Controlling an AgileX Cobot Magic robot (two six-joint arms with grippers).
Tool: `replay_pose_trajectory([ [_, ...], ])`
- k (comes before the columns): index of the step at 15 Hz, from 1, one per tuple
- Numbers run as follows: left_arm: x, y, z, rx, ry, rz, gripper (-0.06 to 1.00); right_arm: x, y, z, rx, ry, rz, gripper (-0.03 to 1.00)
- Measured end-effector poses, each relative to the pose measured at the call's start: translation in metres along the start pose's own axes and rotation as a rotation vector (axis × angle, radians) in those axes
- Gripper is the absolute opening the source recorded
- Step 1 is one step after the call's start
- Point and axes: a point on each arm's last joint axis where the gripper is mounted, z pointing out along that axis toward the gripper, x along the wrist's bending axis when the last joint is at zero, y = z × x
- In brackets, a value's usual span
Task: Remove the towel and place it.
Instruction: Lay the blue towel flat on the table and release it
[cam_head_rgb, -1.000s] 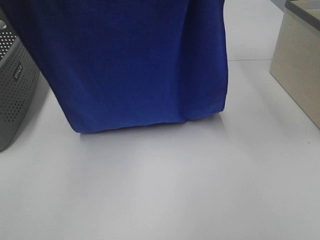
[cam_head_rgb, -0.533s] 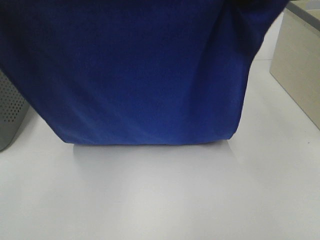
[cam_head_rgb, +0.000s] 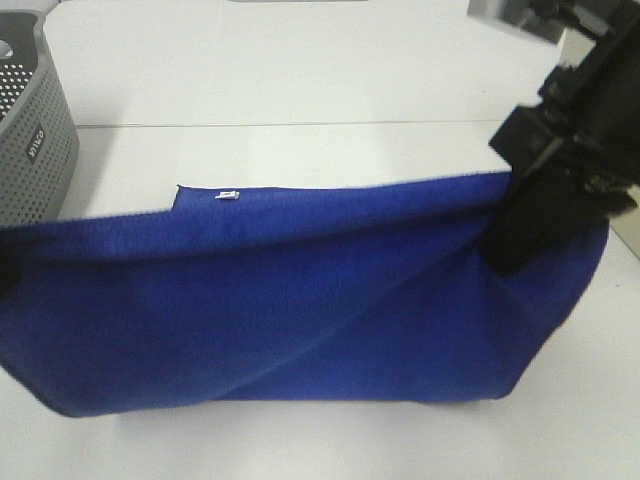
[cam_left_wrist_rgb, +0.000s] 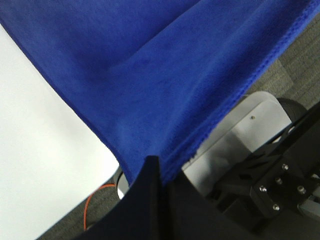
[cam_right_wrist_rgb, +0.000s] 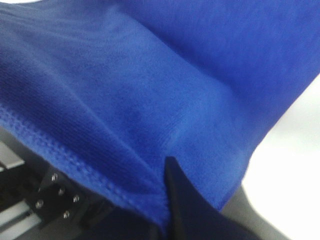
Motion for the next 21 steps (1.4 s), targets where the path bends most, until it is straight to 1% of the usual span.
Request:
replay_pose_trajectory([
  [2,0.004,-0.014,0.023,0.090,-0.038,-0.033,0.00,-0.009,-0.015,0.021,0.085,0.012,0.042,0.02],
  [3,0.009,-0.023,0.042,0.169,-0.058,-0.063,0.00,-0.014,-0.024,0.034,0.140,0.028,0.073,0.02],
  [6,0.015,-0.030,0.071,0.292,-0.107,-0.103,0.00,-0.025,-0.038,0.063,0.266,0.060,0.125,0.02],
  [8,0.017,-0.031,0.084,0.345,-0.140,-0.115,0.00,-0.032,-0.039,0.076,0.322,0.071,0.136,0.02],
  [10,0.019,-0.031,0.093,0.384,-0.149,-0.129,0.00,-0.036,-0.039,0.084,0.361,0.078,0.154,0.02],
  [12,0.023,-0.030,0.103,0.432,-0.153,-0.142,0.00,-0.040,-0.039,0.096,0.405,0.110,0.162,0.02],
  [18,0.039,-0.032,0.152,0.632,-0.191,-0.158,0.00,-0.057,-0.035,0.133,0.547,0.167,0.185,0.02],
  [21,0.044,-0.035,0.168,0.699,-0.203,-0.177,0.00,-0.066,-0.035,0.152,0.620,0.192,0.210,0.02],
])
